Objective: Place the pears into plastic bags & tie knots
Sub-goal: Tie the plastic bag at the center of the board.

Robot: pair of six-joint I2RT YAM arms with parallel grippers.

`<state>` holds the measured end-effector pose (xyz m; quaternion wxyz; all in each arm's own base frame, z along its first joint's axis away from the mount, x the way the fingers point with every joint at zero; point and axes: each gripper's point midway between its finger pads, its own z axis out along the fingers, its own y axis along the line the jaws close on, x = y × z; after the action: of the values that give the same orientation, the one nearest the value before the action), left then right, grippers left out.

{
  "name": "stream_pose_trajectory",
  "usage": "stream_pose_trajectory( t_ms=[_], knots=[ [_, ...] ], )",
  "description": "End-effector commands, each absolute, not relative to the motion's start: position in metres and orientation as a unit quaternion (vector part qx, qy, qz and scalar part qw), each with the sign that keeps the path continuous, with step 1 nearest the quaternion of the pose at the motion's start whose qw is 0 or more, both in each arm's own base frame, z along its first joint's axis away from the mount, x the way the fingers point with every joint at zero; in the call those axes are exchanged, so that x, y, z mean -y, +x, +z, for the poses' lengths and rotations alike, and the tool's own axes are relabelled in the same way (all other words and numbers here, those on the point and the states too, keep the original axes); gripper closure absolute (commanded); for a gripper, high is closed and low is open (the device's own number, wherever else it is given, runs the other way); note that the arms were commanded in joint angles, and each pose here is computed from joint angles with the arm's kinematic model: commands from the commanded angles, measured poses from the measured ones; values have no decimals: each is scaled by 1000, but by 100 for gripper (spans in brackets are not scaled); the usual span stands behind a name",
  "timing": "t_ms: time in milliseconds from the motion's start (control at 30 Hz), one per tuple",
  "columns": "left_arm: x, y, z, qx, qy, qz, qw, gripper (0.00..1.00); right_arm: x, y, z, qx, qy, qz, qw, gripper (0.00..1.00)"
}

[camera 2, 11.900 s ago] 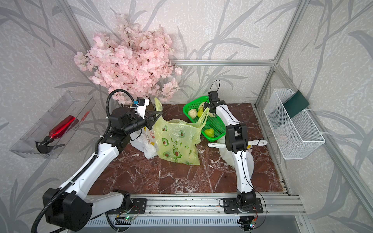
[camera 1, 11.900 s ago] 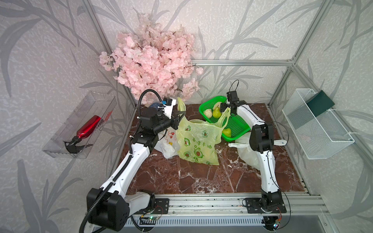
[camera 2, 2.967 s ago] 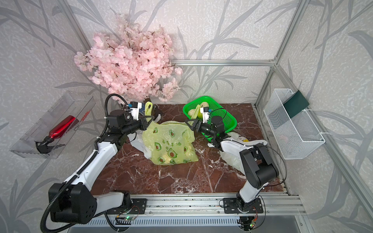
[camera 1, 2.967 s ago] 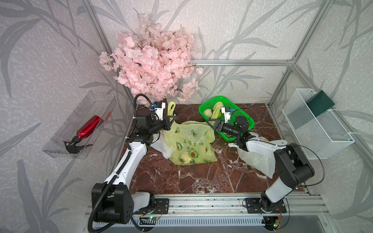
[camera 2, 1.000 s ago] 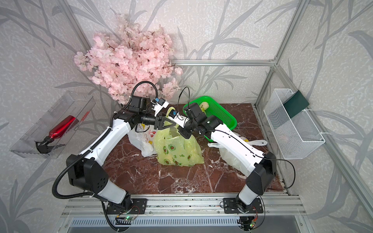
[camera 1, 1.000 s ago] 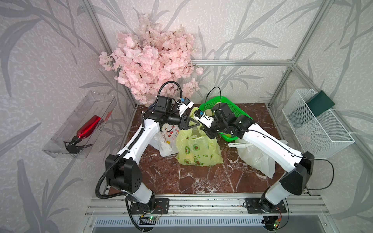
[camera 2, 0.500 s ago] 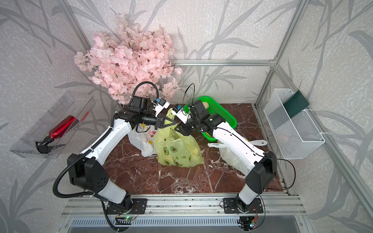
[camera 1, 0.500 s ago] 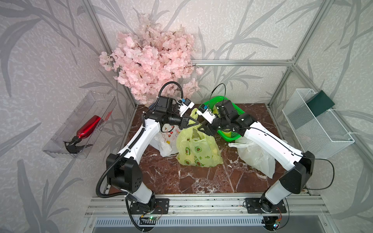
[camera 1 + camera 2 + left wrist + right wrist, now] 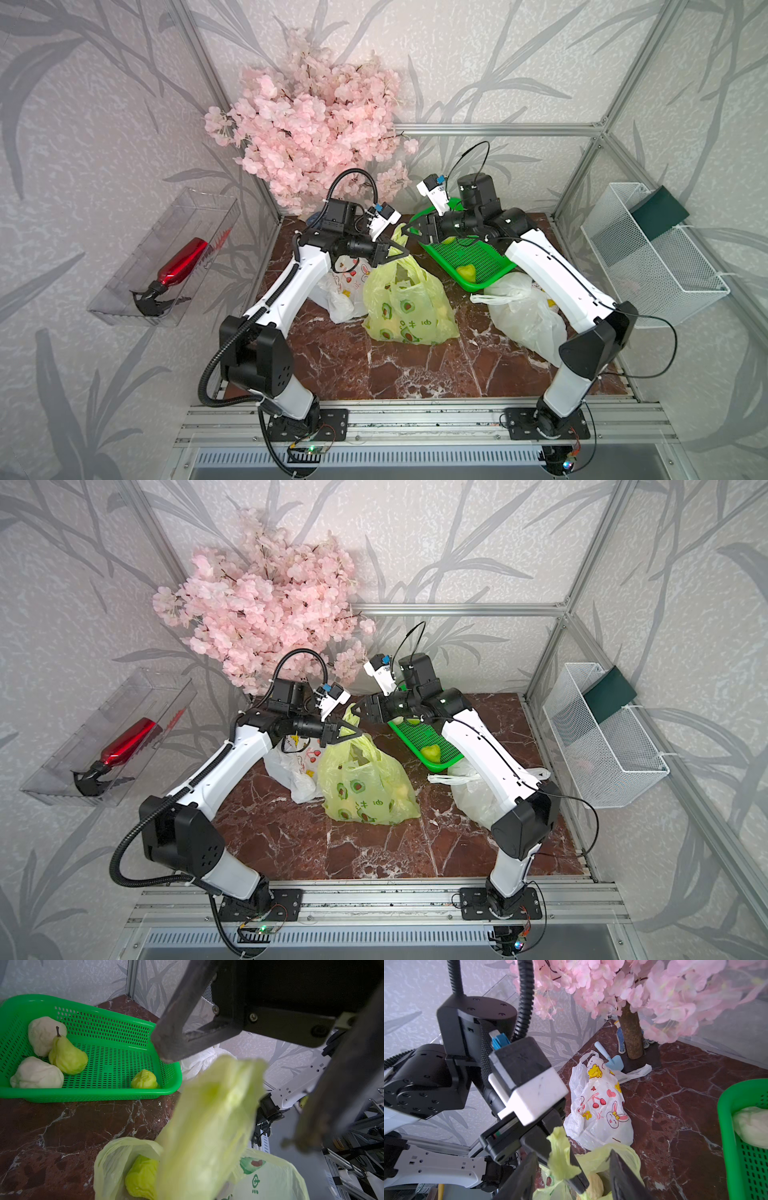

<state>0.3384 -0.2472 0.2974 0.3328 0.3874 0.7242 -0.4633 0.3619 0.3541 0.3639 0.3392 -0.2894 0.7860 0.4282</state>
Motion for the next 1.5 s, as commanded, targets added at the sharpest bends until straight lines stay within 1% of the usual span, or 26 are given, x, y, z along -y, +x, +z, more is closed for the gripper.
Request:
stream_pose_trajectory(
  t_ms=[0,67,200,300,367,433,567,600,733,800,867,967,1067,1167,1233,1333,1400,1467],
  knots=[
    [248,336,298,-716,403,-459,338,99,-361,355,369,-784,-301,435,326,46],
    [249,336,300,-715,403,-460,339,99,-364,357,365,-786,-304,433,321,54],
    [246,335,303,-718,401,-456,340,96,-360,363,360,-791,-305,417,328,87],
    [239,333,301,-728,391,-454,333,92,-348,367,371,-779,-285,437,347,97],
    [234,333,299,-733,381,-455,333,89,-340,366,377,-773,-280,444,356,100],
    [233,332,300,-732,377,-460,333,87,-334,364,379,-773,-276,443,361,100],
    [233,332,303,-731,370,-467,333,87,-329,366,368,-780,-272,436,356,100],
    [233,331,304,-730,370,-468,333,87,-324,359,379,-775,-274,437,366,100],
    [231,336,304,-735,360,-468,334,100,-317,351,377,-779,-273,430,367,100],
    [229,343,304,-744,346,-460,339,100,-313,344,370,-785,-273,422,362,100],
    [226,353,308,-750,326,-456,351,100,-309,334,354,-801,-273,399,354,100],
    [224,366,319,-750,297,-456,376,100,-307,311,323,-824,-271,381,320,100],
    [225,370,325,-745,290,-463,382,100,-318,284,307,-826,-272,399,290,100],
    [226,371,329,-744,288,-465,385,100,-340,255,291,-826,-279,422,247,100],
    [226,371,331,-742,289,-465,387,100,-354,243,266,-835,-273,433,203,100],
    [228,369,335,-738,293,-469,388,100,-363,244,229,-842,-251,448,167,100],
    [229,365,335,-736,294,-474,384,100,-367,254,220,-837,-242,459,173,100],
    [229,360,332,-736,298,-478,375,100,-370,268,223,-826,-232,479,185,100]
  ],
)
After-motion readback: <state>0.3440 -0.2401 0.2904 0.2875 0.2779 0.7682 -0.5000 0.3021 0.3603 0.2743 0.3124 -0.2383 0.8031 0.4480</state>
